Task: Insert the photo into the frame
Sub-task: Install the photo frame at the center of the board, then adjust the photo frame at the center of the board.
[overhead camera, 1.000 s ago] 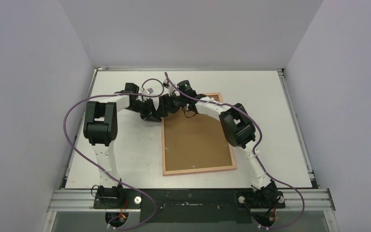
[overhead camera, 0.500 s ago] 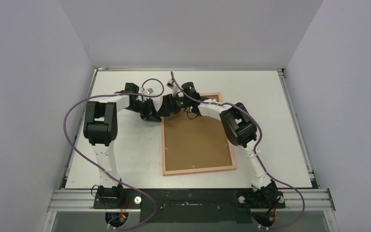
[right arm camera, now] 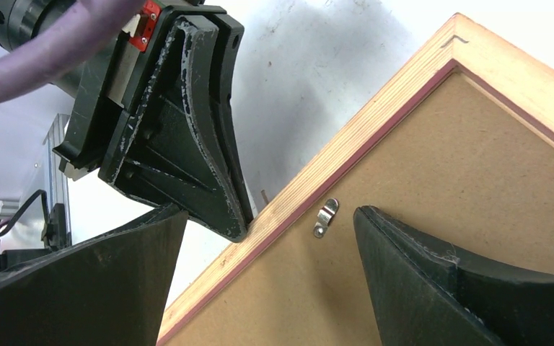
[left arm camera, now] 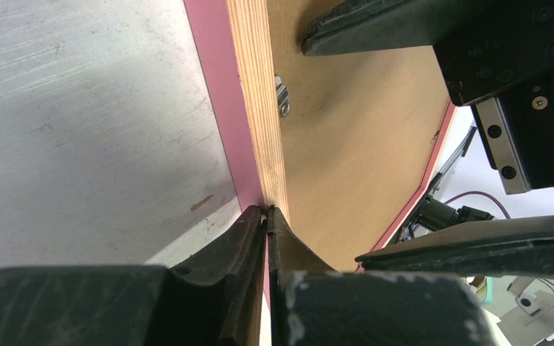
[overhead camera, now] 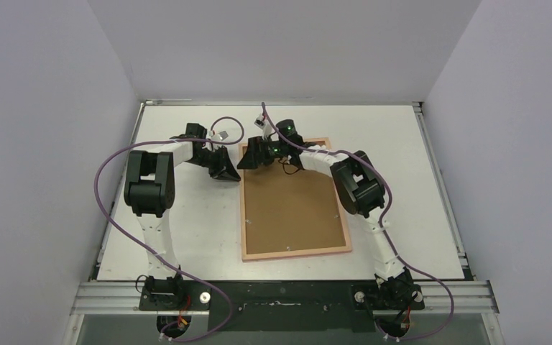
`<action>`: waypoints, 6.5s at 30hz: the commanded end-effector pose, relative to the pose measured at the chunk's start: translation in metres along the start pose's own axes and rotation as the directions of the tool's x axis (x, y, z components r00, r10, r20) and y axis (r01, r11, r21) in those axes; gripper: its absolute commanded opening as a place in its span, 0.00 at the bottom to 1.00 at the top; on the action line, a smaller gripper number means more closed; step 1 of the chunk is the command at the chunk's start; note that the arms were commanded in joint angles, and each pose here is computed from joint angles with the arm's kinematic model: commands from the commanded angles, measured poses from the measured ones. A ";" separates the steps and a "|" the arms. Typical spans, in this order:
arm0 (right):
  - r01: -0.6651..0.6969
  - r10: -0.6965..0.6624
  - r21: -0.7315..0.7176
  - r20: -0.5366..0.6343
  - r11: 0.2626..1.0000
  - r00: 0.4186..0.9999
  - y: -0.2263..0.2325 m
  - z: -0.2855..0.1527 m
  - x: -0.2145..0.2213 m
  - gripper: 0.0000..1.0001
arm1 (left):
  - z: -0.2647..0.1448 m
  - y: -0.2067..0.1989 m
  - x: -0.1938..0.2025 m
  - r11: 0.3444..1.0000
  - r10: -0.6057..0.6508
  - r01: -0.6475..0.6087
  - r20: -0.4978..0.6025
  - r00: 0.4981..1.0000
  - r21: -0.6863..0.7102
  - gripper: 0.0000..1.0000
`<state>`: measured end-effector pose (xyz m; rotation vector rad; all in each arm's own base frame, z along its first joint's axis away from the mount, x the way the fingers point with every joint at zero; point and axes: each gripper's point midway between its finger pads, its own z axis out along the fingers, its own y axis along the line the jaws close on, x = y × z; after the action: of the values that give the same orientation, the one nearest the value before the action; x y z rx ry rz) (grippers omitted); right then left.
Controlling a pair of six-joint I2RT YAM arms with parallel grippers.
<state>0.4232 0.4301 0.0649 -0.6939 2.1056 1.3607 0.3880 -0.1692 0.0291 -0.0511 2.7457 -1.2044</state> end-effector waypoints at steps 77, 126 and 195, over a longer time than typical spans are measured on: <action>-0.427 0.168 0.721 0.404 0.546 0.899 -0.102 -0.278 -0.014 0.90 | -0.036 0.005 0.029 0.964 0.255 -0.257 -0.043 0.966 -0.064 0.07; -0.197 0.102 0.411 0.242 0.890 0.965 -0.051 -0.065 -0.117 0.90 | -0.017 -0.068 0.134 0.854 0.520 -0.491 -0.342 0.783 0.175 0.30; -0.678 0.437 0.584 0.519 0.447 0.735 -0.052 -0.311 0.108 0.90 | -0.038 0.023 0.067 0.972 0.231 -0.235 -0.155 0.961 -0.010 0.12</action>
<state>0.2864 0.0875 0.0319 0.7571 2.5299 0.4700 0.3434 -0.1235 0.0258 0.3055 2.7725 -1.1180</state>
